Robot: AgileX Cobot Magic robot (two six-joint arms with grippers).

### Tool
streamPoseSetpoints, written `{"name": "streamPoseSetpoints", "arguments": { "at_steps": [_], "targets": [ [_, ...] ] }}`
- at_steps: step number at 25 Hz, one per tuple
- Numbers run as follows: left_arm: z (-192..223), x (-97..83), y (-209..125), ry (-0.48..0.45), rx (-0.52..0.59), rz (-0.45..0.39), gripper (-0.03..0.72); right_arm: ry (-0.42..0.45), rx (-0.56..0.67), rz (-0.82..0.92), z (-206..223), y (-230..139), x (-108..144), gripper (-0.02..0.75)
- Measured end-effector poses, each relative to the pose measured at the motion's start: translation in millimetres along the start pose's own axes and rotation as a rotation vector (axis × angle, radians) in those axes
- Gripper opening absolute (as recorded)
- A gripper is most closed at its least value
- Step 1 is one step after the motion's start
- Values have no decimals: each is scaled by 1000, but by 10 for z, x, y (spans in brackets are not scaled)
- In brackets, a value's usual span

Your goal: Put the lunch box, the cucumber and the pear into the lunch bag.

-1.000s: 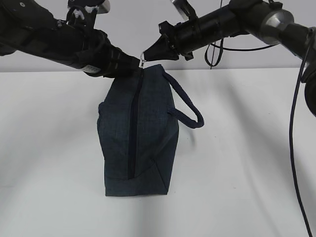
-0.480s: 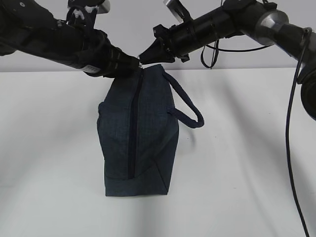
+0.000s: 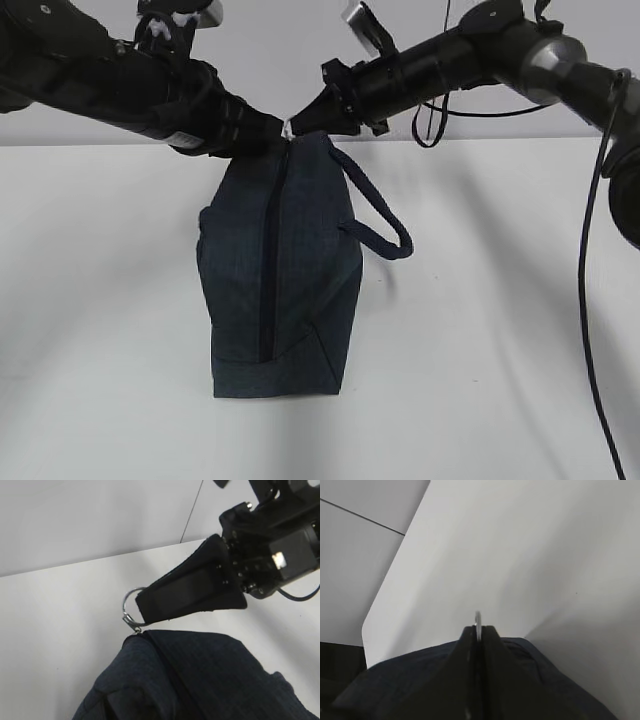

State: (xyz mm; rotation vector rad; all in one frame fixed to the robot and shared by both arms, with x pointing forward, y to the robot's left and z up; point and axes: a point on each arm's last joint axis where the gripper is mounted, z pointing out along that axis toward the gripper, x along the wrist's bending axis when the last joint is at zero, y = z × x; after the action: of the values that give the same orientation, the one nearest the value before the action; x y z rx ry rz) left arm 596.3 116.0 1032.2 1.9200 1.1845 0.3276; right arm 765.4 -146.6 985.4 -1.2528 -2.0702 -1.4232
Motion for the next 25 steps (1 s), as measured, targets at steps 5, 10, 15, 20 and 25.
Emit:
{"name": "streamPoseSetpoints", "arguments": {
  "at_steps": [5,10,15,20,25],
  "targets": [
    [0,0,0,0,0,0,25,3,-2,49,35,-86,-224,0],
    [3,1,-2,0,1,0,25,8,-4,60,47,-108,-273,0],
    [3,1,-2,0,1,0,25,11,1,68,48,-131,-318,0],
    [-15,-4,10,-1,-4,0,25,22,9,118,82,-202,-440,0],
    [-67,-19,38,-2,-17,3,25,14,31,169,155,-292,-559,0]
  ]
}}
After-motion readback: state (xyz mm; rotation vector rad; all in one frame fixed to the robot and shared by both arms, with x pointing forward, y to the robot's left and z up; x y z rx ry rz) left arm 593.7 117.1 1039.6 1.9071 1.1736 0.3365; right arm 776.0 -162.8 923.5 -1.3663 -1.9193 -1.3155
